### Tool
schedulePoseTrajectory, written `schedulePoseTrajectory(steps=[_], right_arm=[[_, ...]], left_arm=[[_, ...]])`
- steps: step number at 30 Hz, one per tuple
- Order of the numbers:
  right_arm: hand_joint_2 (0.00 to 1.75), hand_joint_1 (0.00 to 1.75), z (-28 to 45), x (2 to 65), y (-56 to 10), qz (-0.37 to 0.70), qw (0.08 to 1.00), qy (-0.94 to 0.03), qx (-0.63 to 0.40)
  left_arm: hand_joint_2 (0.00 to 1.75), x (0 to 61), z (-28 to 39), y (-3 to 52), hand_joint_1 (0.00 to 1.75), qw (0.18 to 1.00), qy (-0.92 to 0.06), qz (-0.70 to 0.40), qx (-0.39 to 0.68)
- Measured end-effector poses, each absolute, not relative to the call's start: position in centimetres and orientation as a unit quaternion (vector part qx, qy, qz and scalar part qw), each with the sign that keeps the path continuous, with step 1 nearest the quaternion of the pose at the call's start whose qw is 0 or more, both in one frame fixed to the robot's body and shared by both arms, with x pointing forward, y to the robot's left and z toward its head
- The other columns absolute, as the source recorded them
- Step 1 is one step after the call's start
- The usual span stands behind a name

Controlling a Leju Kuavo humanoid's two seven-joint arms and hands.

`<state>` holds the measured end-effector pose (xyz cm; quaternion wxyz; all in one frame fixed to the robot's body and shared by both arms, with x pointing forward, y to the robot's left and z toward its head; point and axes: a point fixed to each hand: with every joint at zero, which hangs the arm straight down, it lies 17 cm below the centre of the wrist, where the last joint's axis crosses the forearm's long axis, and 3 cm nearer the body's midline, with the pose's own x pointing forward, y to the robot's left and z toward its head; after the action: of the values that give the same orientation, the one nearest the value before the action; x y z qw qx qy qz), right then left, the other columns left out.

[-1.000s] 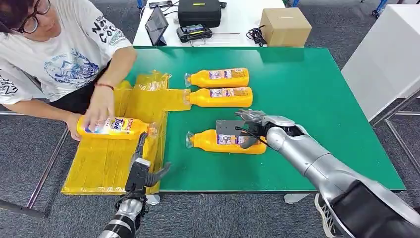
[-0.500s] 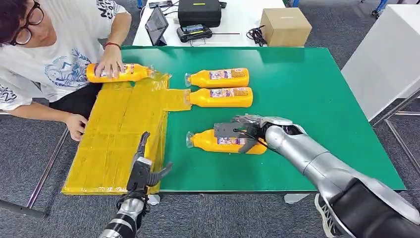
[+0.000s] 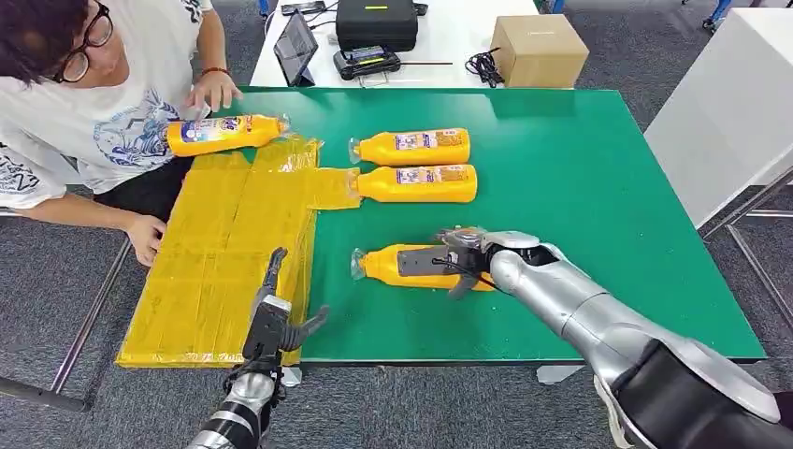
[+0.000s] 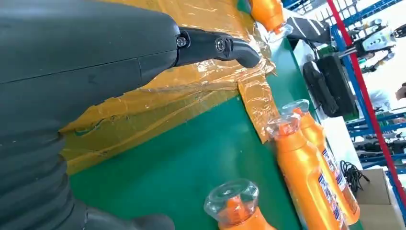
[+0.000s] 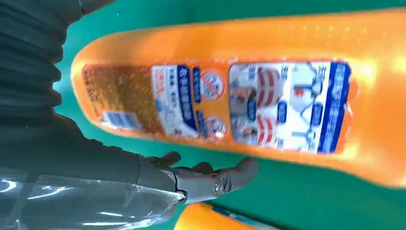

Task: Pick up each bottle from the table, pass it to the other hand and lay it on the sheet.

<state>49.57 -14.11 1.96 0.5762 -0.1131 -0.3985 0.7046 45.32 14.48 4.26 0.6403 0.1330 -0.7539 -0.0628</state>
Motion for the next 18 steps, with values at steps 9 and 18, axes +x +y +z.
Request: schedulePoseTrajectory(steps=[9,18], right_arm=[[1.75,0.0,-0.6,48.1,-13.1,0.719,0.568,-0.384,-0.115],[1.75,1.75,-1.5,48.1,-13.1,0.73,0.559,-0.372,-0.131]], left_arm=[[1.75,45.3,4.2,14.3,0.0,0.642,-0.753,-0.064,0.133],[1.75,45.3,4.2,14.2,0.0,0.641,-0.753,-0.063,0.135]])
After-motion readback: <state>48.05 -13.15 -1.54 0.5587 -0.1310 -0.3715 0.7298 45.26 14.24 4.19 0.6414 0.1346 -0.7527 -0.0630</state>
